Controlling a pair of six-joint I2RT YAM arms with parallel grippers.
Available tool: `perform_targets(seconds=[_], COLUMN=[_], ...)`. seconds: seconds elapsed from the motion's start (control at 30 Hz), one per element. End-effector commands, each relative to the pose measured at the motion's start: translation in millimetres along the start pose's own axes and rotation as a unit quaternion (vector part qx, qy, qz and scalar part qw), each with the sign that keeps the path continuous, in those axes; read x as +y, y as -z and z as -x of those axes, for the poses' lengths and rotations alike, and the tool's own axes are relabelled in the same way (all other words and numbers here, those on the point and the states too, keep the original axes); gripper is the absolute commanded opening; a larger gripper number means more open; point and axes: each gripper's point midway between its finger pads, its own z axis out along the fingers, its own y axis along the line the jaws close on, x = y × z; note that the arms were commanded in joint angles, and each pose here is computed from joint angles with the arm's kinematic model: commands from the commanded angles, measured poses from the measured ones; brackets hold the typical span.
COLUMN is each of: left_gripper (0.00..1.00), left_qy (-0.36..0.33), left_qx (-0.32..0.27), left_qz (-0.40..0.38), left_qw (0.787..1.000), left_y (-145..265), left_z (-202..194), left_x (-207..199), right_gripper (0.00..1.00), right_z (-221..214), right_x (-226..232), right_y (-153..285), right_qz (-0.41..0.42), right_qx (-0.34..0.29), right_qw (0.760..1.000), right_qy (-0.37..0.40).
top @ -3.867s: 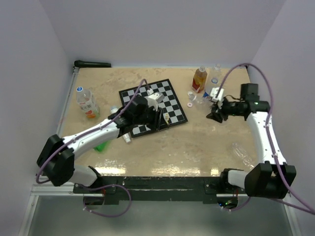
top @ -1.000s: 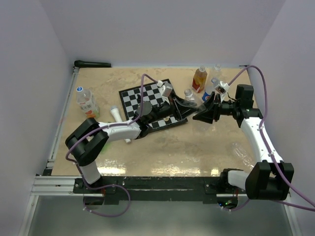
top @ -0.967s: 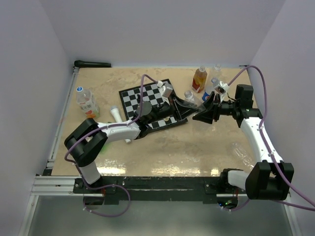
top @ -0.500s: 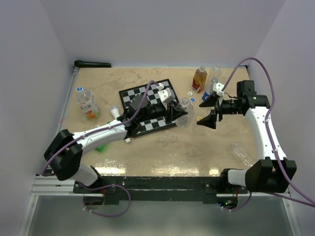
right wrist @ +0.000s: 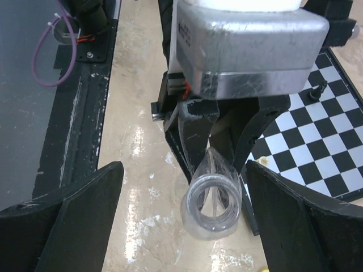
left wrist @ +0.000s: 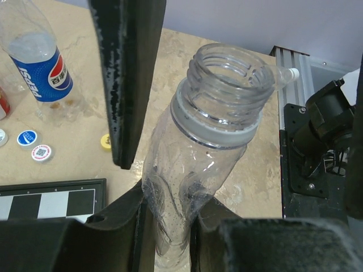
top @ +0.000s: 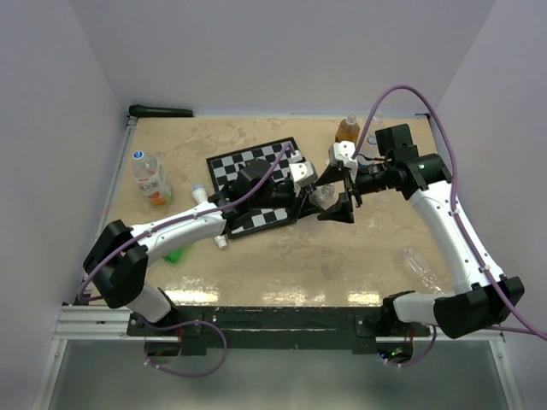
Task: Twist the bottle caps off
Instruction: Place the plastic bottle at the center of the board.
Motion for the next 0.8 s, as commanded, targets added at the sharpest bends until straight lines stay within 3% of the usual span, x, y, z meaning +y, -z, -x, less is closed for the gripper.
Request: perform_targets(seconds=[0.0, 0.4, 0.53, 0.63, 0.7, 0.77], left_gripper=[0.10, 0.11, 0.11, 0.13, 0.20, 0.35], left_qy=[-0.022, -0.025, -0.026, -0.027, -0.028, -0.031], left_qx=[-0.020, -0.026, -0.030, -0.032, -0.033, -0.034], left_qz=[-0.015, -0.005, -0.003, 0.002, 0.003, 0.011], left_qw=[0.999, 0.999, 0.999, 0.999, 0.999, 0.999], left_y=[-1, 7, 9, 11, 14, 18], left_z=[22, 24, 25, 26, 28, 31], left_x=[-7, -8, -9, -8, -9, -8], right_gripper=[0.89, 0.75, 0.52, 0.18, 0.11, 0.08], right_z=[6, -15, -13, -13, -13, -12], right_x=[-14, -19, -18, -16, -14, -14], right_y=[-2, -5, -6, -6, -5, -3], right_qz=[-0.030, -0.058, -0.051, -0.047, -0.047, -0.053], right_qx=[0.004, 0.023, 0.018, 0.018, 0.018, 0.018], right_qw=[0.999, 0.997, 0.997, 0.997, 0.997, 0.997], right_qy=[-0.015, -0.052, -0.057, -0.059, -0.057, -0.054])
